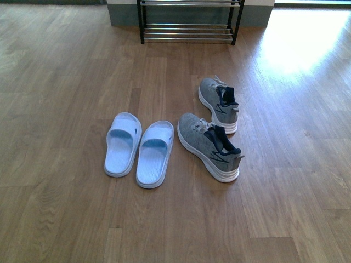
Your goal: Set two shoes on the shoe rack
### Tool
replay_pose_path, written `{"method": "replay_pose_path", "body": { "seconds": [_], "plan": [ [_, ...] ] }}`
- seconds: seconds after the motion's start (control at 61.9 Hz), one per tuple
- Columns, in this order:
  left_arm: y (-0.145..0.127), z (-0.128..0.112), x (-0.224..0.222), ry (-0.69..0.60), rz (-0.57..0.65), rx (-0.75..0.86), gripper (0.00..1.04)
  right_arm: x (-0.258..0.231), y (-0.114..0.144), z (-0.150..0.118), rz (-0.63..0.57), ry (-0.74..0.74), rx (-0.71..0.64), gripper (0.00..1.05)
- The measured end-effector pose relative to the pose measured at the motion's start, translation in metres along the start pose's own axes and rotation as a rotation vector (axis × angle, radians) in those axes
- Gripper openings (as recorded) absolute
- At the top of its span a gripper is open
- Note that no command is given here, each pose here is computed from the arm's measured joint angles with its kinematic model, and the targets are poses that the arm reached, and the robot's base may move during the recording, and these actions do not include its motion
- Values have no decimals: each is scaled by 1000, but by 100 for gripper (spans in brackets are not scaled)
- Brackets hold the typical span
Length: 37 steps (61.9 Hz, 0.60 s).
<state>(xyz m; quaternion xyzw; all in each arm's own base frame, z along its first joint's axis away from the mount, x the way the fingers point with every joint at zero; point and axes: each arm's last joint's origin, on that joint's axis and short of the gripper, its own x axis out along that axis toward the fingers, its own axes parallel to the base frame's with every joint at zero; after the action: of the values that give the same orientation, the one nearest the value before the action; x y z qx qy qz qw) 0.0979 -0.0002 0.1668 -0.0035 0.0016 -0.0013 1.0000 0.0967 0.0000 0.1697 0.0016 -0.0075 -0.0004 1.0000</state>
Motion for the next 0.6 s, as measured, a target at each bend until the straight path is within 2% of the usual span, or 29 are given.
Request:
{"method": "replay_pose_path", "body": {
  "seconds": [0.598],
  "plan": [
    [0,0,0,0,0,0,95,0,0,0,0,0,0,95]
  ]
}}
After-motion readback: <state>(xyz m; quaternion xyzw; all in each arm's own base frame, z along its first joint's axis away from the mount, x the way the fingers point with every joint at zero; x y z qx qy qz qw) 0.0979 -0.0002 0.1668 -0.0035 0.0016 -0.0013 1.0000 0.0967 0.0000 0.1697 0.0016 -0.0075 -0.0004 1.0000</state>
